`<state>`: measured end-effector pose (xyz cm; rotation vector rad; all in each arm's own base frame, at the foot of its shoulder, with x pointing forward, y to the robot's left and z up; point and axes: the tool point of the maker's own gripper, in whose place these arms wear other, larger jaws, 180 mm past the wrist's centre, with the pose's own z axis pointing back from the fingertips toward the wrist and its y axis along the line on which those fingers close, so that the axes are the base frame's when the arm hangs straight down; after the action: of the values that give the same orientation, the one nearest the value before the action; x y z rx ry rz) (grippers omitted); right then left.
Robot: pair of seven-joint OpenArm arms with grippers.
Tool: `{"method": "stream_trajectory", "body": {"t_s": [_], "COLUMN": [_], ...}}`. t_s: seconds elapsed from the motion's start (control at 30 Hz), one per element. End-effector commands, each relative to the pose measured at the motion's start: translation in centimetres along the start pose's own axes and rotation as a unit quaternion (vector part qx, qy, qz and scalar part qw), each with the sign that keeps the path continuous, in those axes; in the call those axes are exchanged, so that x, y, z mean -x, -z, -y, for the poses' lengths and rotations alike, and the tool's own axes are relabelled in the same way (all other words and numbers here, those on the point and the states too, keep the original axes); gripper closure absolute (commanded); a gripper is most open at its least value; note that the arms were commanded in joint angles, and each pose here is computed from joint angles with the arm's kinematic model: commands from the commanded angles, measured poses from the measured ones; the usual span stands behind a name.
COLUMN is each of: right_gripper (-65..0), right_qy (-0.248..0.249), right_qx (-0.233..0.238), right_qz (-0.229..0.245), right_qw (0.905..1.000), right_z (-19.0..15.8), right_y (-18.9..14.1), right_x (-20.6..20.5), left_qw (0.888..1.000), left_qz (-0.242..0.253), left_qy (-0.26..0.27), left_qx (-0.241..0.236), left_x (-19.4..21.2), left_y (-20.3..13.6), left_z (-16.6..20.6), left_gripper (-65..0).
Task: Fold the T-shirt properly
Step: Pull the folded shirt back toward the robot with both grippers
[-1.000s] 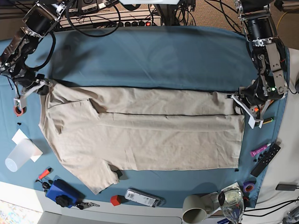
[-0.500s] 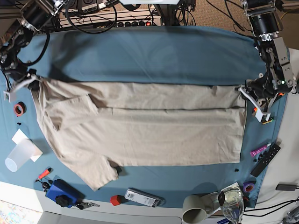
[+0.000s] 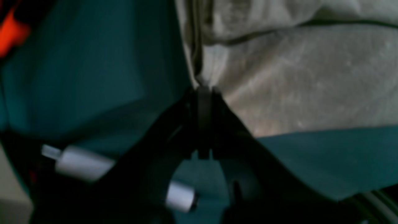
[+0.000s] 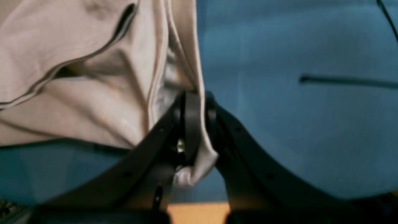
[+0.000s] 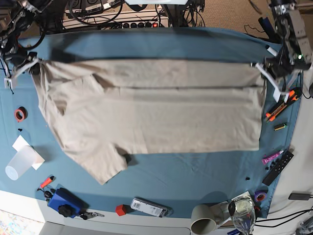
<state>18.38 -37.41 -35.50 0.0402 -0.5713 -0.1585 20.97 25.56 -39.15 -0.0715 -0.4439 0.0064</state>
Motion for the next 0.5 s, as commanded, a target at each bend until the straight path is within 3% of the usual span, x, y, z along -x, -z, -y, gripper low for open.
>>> {"method": "stream_trajectory", "body": {"t_s": [0.0, 0.3, 0.47], "right_gripper": [0.0, 0.0, 0.0], "right_qy": [-0.013, -0.008, -0.003], "right_qx": [0.012, 0.001, -0.013], "right_qz": [0.009, -0.037, -0.032], "right_qw": [0.9998, 0.9993, 0.9994], "right_z": [0.7, 0.7, 0.3], "right_y": [-0.9, -1.4, -1.5], "right_x": [-0.8, 3.1, 3.6], "left_qw": [1.0, 0.999, 0.999], "left_qz": [0.016, 0.019, 0.009], "left_qy": [0.003, -0.032, -0.034], "left_qx": [-0.016, -0.003, -0.005], "left_x": [-0.7, 1.7, 2.5], "left_y": [-1.0, -3.0, -3.0], "left_z": [-1.0, -2.3, -2.5], "left_gripper": [0.0, 0.0, 0.0]}}
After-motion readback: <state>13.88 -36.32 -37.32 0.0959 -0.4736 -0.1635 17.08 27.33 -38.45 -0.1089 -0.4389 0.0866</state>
